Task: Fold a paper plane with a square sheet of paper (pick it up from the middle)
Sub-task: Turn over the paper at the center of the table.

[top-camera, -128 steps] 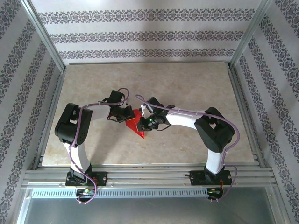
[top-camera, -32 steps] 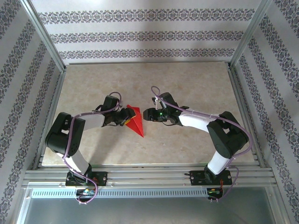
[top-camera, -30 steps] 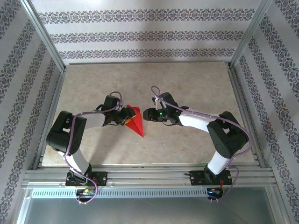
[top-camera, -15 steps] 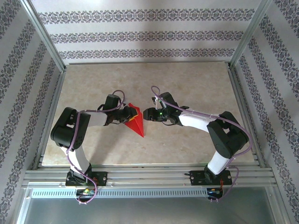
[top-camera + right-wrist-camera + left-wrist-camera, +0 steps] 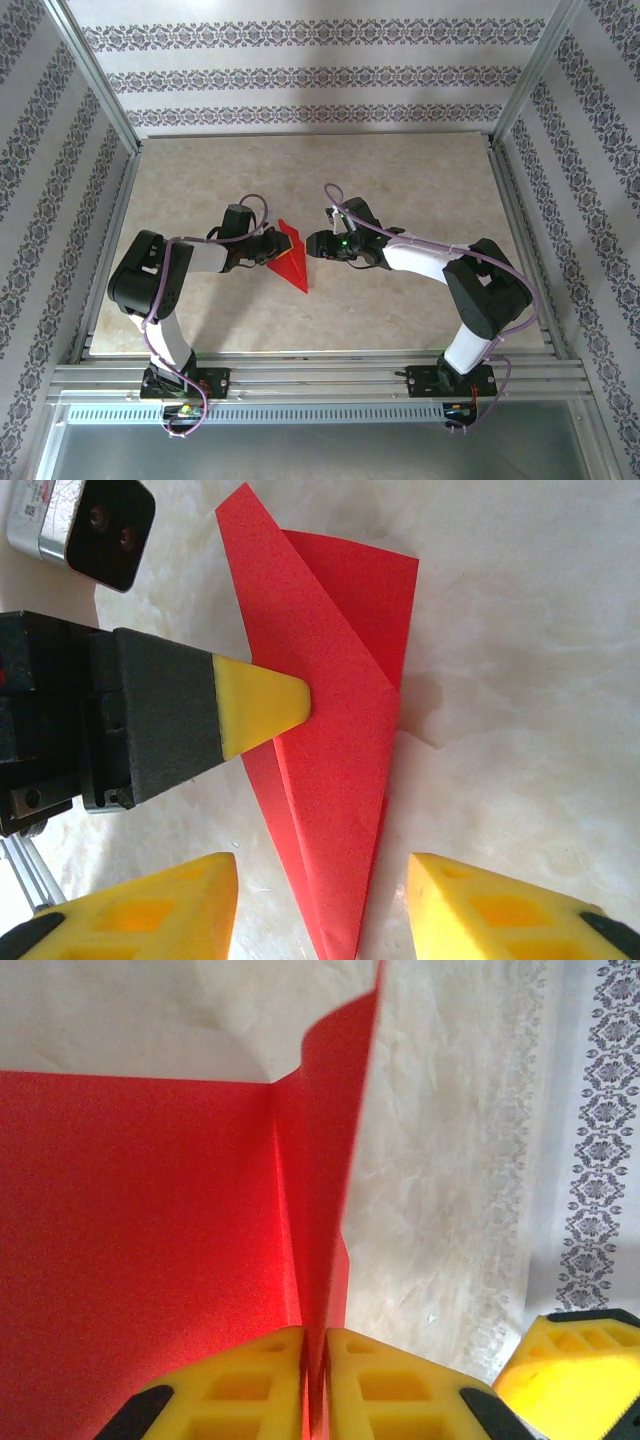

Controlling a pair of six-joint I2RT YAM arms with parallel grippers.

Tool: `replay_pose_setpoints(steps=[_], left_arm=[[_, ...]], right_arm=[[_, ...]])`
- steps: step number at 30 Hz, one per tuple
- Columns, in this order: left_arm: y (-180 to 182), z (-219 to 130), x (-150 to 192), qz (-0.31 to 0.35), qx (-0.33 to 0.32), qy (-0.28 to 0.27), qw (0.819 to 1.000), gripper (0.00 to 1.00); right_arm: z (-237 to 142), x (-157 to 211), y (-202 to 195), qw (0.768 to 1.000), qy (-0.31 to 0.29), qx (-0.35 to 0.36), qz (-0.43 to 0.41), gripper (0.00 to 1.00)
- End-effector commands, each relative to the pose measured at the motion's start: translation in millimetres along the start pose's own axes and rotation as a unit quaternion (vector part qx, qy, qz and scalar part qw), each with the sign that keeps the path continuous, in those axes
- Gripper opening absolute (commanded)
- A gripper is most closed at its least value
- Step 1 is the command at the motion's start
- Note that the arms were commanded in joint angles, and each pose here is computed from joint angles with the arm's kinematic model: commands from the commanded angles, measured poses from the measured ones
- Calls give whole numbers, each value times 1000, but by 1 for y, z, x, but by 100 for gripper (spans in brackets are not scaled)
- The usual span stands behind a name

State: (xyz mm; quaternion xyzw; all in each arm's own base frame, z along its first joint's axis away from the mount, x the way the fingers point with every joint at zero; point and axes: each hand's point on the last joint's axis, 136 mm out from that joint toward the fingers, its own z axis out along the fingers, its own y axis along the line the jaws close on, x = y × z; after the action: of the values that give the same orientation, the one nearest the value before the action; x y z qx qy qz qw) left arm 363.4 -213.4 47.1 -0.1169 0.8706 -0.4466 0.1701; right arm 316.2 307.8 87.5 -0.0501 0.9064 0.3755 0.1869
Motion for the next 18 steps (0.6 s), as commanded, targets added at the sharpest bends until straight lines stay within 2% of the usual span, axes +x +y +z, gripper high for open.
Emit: replay_pose_setpoints(steps=[1, 6, 11, 14, 18], left_arm=[[-8, -7, -9, 35, 11, -16, 999, 13], [-9, -24, -9, 53, -39, -10, 998, 10], [-4, -62, -7, 84, -161, 14, 983, 8], [1, -96, -8, 102, -258, 30, 960, 8], [3, -141, -18, 138, -383, 35, 913, 8]], right_arm=[[-11, -13, 1, 1000, -27, 2, -4, 53], [-26, -24, -8, 997, -64, 30, -11, 64], [-51, -41, -18, 989, -117, 73, -46, 72], [-68, -54, -26, 982, -152, 95, -53, 73], [-90, -68, -39, 974, -186, 118, -51, 73]])
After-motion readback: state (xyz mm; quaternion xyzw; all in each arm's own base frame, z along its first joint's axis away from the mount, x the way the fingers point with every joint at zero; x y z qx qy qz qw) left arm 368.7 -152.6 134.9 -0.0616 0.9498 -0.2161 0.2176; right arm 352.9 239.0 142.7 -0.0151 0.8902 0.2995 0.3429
